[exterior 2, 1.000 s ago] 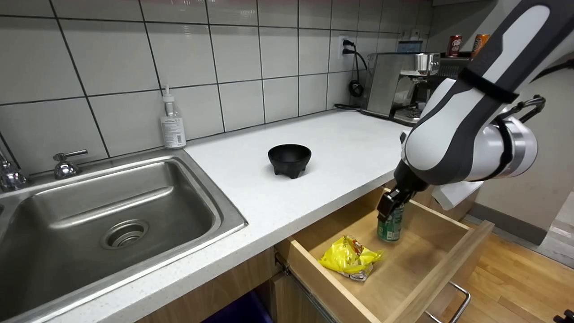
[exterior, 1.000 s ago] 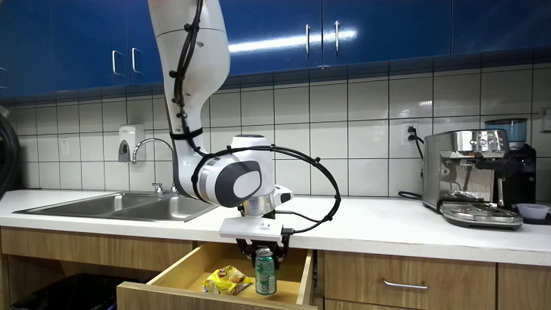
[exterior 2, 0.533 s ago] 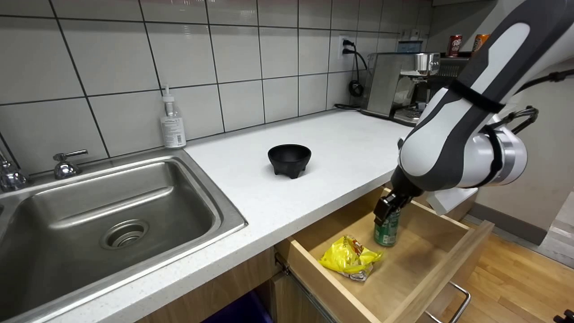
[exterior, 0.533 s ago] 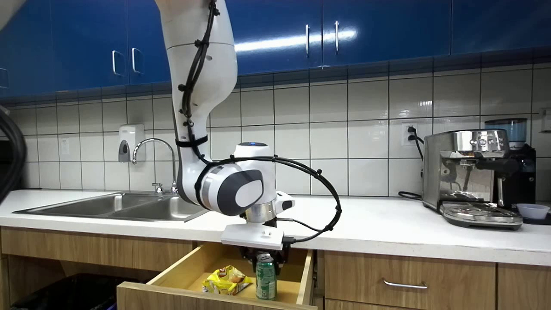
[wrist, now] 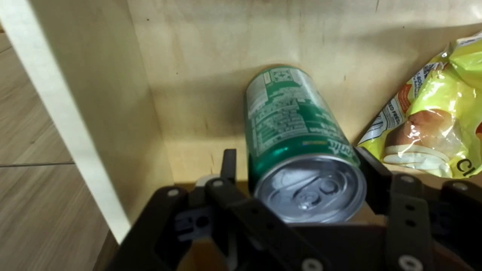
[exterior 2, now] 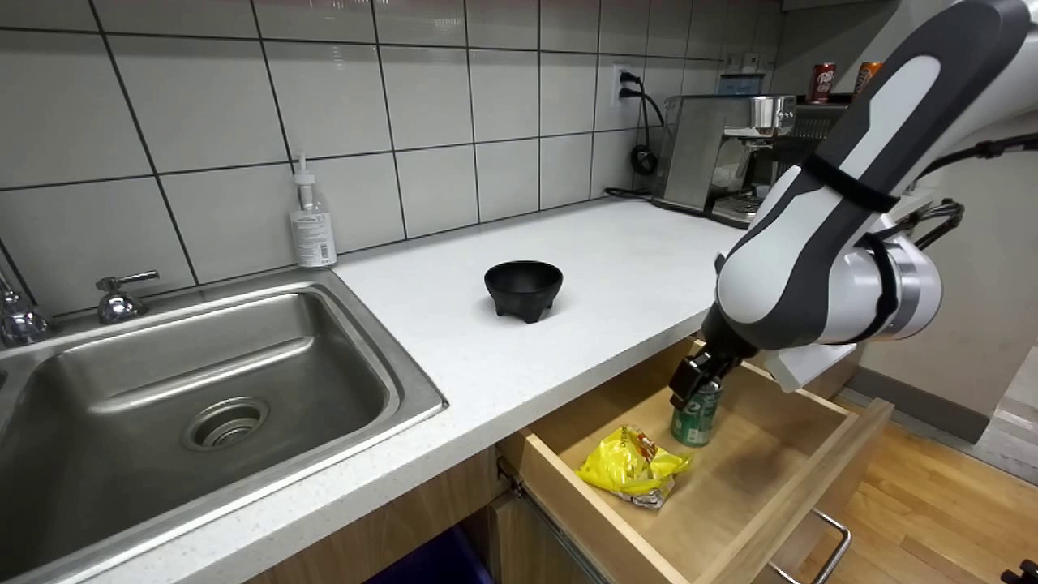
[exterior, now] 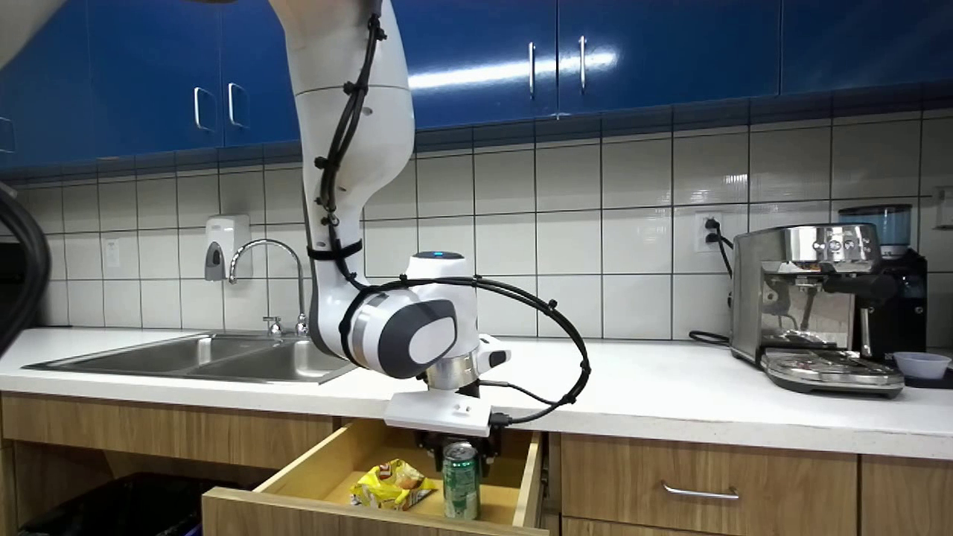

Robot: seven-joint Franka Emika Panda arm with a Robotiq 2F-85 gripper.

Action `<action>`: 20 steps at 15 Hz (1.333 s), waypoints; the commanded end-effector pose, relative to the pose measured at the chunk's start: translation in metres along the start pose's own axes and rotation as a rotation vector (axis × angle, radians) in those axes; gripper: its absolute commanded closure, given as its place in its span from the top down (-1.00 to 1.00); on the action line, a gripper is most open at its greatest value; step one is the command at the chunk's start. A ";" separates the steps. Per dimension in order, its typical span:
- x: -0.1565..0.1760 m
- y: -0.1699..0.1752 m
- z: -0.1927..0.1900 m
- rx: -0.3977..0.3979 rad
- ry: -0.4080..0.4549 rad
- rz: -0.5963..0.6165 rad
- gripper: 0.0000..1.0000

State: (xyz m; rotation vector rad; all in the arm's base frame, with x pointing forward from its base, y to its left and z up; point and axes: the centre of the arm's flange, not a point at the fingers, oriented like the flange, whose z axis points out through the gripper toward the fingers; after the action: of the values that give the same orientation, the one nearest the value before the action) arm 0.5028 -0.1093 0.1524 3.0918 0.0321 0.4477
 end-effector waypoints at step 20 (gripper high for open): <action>-0.010 -0.019 -0.090 0.002 0.091 -0.071 1.00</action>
State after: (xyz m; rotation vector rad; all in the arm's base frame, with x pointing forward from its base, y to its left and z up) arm 0.4947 -0.0915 0.2112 3.0610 0.1049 0.5702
